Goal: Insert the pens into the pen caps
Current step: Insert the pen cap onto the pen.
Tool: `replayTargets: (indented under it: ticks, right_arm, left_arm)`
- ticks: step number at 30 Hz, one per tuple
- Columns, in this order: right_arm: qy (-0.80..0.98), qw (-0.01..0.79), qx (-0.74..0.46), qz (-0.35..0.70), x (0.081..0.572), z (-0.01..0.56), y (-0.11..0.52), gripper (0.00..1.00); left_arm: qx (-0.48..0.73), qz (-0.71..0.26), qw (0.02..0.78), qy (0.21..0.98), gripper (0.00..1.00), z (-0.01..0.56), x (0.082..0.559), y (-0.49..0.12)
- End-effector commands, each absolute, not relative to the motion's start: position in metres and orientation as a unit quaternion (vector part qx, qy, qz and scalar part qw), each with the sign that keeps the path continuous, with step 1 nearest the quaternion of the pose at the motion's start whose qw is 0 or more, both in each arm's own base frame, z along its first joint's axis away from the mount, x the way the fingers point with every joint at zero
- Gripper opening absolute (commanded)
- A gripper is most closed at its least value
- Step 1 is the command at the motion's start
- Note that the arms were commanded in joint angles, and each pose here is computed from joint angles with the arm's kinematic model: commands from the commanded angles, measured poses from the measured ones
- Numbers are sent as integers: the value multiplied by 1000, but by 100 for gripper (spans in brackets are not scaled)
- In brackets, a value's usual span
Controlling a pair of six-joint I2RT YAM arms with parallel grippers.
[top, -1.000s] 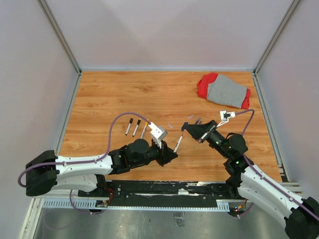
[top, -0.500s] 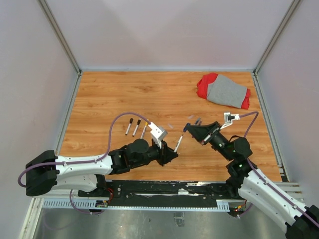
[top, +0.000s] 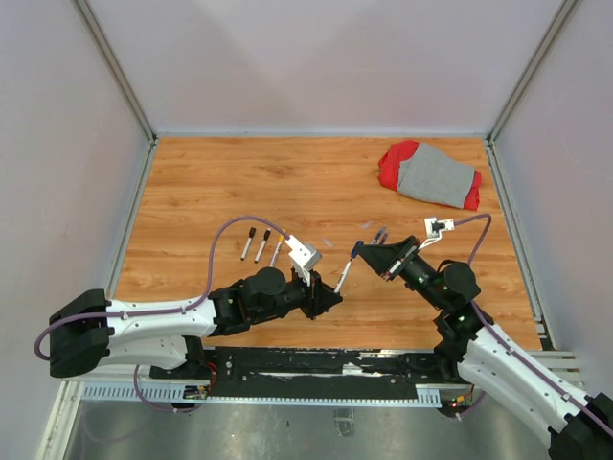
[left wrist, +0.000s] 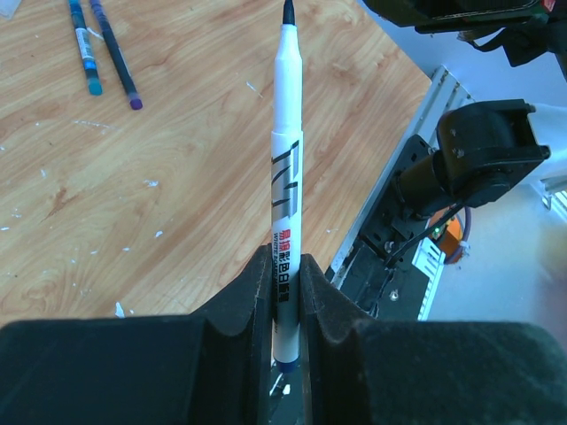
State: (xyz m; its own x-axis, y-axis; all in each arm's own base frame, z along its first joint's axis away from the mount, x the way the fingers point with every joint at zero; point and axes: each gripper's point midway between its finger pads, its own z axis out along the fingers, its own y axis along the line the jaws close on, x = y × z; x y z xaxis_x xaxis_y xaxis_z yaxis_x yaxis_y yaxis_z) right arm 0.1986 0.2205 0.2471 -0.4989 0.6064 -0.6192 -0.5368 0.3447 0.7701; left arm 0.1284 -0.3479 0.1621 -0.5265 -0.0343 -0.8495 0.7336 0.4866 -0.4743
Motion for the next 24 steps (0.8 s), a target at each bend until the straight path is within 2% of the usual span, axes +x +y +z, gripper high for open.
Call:
replayTargets:
  ticks: [1,24]
  right_arm:
    - [645,511,17,568,200,253,219,1]
    - [660,478,-12,580,190,241,229,0]
  left_arm:
    - [230,-465,448,728,1,181,129,-351]
    - [227,-462,448,731,0,180,131,-352]
